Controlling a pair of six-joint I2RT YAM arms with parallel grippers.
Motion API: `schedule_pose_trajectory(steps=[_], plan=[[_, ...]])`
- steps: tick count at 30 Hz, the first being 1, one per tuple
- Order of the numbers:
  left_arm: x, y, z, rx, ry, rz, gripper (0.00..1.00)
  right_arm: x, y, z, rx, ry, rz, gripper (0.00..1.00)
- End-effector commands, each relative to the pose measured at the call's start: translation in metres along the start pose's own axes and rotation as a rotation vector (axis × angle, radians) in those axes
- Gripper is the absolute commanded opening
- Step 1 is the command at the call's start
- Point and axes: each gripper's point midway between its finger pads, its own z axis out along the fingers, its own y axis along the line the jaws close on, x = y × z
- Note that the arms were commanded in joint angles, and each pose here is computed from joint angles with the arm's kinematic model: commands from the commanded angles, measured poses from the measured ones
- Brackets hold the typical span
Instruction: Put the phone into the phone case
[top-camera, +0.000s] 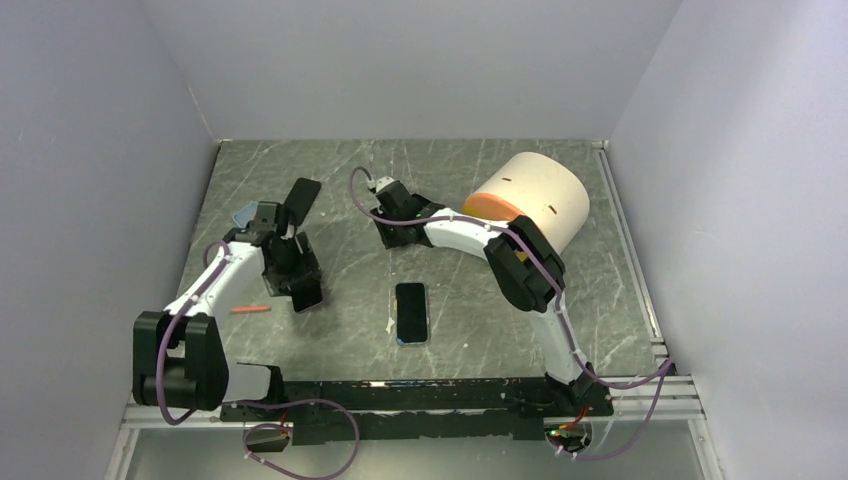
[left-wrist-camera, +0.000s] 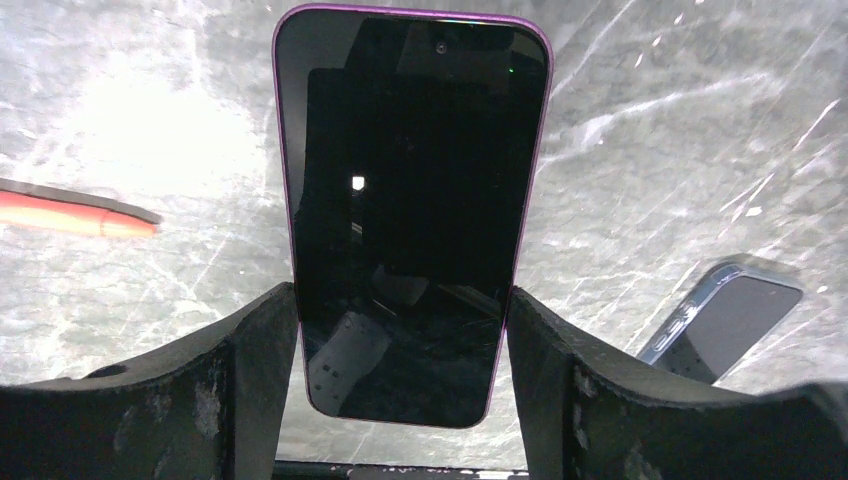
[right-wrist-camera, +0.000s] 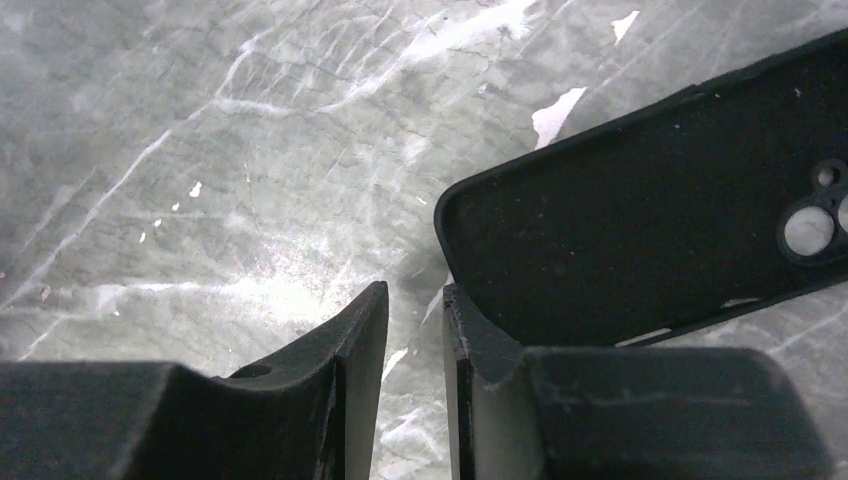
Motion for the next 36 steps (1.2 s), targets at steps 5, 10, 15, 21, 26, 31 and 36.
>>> schedule_pose_trajectory(steps=[5,10,15,21,26,31,36], plan=[[-0.032,-0.001,-0.029,0.072,-0.081,-0.008,0.41,-0.02,0.001,-0.004,-0.018,-0.084,-0.075,0.3],[-0.033,0.001,-0.031,0.088,-0.085,-0.004,0.41,-0.051,0.003,-0.025,-0.013,-0.145,-0.085,0.3],[-0.032,0.0,-0.029,0.092,-0.078,-0.004,0.41,-0.06,-0.004,-0.026,0.007,-0.155,-0.1,0.34],[-0.036,0.006,-0.03,0.085,-0.089,-0.024,0.41,-0.048,-0.014,-0.014,0.036,-0.125,-0.114,0.36],[-0.039,0.01,-0.029,0.081,-0.076,-0.032,0.41,-0.042,-0.019,-0.004,0.025,-0.112,-0.101,0.36],[-0.042,0.013,-0.031,0.085,-0.091,-0.045,0.41,-0.033,-0.011,0.003,-0.028,-0.092,-0.109,0.36],[-0.044,0.016,-0.031,0.088,-0.086,-0.058,0.41,-0.027,-0.001,0.007,-0.064,-0.089,-0.134,0.36]])
